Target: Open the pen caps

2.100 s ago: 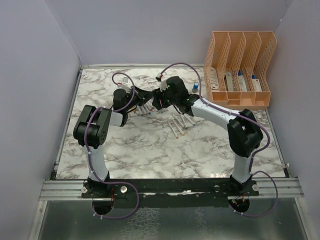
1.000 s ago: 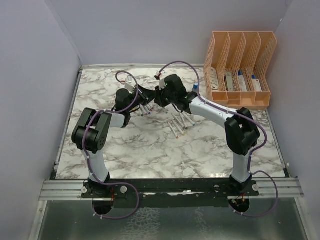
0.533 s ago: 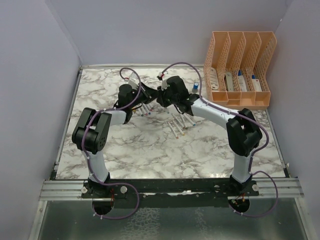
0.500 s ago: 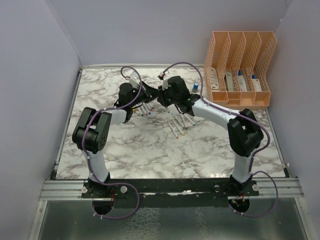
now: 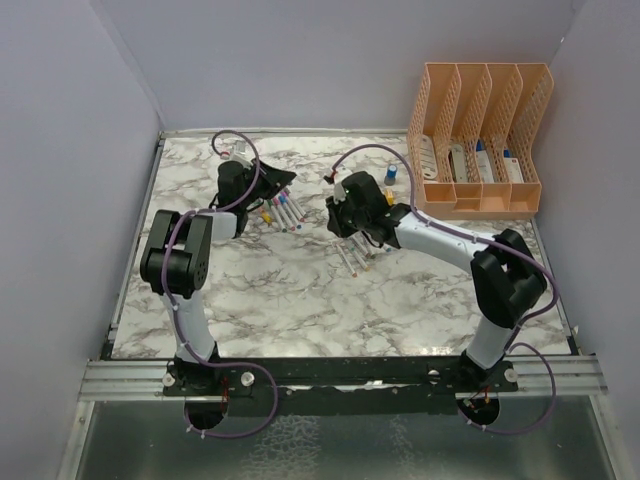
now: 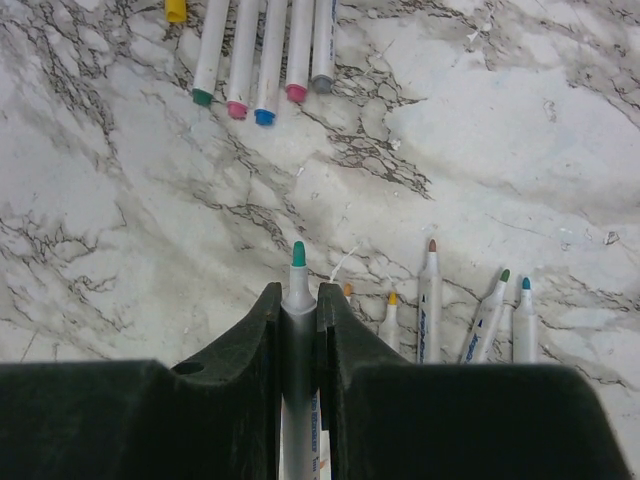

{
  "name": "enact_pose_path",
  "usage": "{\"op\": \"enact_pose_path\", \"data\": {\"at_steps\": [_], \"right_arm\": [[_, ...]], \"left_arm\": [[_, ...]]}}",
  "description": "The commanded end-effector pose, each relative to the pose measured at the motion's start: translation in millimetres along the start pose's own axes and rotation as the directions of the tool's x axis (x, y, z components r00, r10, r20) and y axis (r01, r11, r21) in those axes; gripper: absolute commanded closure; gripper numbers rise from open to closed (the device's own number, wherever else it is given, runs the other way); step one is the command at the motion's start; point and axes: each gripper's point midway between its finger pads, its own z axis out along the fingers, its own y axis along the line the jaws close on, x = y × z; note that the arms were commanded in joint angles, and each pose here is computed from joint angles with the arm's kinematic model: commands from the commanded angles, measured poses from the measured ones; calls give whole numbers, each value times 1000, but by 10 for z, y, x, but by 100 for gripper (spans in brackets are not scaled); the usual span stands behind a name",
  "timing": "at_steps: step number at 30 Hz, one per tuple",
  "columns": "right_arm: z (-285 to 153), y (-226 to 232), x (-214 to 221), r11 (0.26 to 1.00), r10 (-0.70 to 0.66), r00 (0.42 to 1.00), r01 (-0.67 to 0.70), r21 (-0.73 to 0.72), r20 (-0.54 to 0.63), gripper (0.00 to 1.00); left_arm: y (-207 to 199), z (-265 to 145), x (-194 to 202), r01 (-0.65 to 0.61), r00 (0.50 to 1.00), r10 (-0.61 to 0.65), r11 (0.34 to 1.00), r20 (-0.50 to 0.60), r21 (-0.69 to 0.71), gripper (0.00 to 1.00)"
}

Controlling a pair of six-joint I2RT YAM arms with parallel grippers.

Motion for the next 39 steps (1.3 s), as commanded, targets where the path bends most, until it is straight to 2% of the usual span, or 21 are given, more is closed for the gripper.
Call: {"op": "enact_pose_path", "data": {"at_steps": [1,10,23,28,34,39], "right_arm": [[44,10,49,1000,5,1000,-5,-2,-19,99],[311,126,294,1000,8,998,-9,-12,-66,99],[525,189,520,1000,16,993,-19,-20,-113,98],[548,197,541,1000,15,993,-18,-22,-120,91],[543,196,530,1000,16,993,-18,-20,-120,75],[503,187,422,1000,12,995,-13,-12,-95,65]], "left_arm": [[57,-273,82,-41,999,40,998,-18,-46,100],[323,-871,119,-111,994,111,972,-12,-209,100],[751,-1147,291,-96,995,87,945,-43,-311,100],[883,-1193,316,-95,995,85,933,-45,-347,100],[1017,-1226,337,-108,994,93,915,-56,-389,100],[1162,-1242,380,-98,995,76,903,-68,-419,100]]}}
